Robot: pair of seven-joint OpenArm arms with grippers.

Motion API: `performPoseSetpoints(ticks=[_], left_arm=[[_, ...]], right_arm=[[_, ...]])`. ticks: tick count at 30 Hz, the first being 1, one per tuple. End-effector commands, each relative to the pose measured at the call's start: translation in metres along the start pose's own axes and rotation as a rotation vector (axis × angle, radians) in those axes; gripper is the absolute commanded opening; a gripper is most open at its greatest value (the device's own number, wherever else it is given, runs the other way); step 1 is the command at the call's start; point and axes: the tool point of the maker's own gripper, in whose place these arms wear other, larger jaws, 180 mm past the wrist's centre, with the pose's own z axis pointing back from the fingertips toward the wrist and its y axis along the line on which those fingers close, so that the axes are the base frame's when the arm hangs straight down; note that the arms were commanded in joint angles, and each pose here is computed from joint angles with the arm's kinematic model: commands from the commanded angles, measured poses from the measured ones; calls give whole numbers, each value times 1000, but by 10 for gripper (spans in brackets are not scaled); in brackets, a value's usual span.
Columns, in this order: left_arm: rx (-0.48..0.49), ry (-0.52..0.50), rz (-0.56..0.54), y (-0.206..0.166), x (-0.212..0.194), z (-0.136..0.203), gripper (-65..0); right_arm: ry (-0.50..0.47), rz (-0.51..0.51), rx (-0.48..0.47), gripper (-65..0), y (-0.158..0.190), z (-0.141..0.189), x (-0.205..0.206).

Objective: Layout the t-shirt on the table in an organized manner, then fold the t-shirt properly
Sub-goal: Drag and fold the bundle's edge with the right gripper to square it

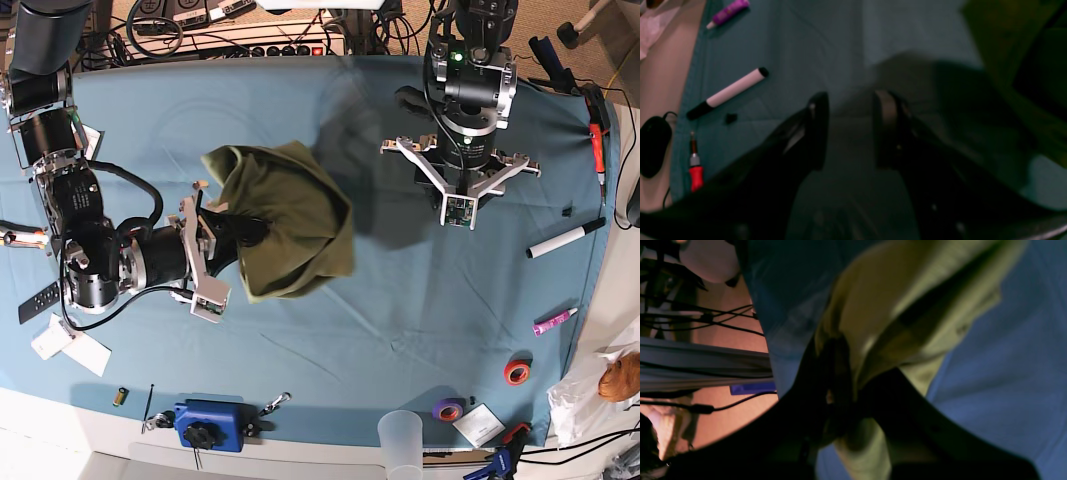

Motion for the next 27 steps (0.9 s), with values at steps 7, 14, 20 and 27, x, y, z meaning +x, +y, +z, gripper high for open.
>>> performPoseSetpoints(ticks=[7,14,20,27], left_arm=[[-23,-42,21,-3,10,3,-444],[-25,-42,21,-3,10,3,-444],[-25,-41,21,-3,10,3,-444],[-25,-40,20,-3,10,3,-444]], right_arm=[[-37,-237,-38,-650,-47,9,-26],[-99,-441,-71,-650,-99,13,-29],[-15,-534,-117,-650,-128,-10,-41],[258,-457,-259,-650,-143,-27,-71]])
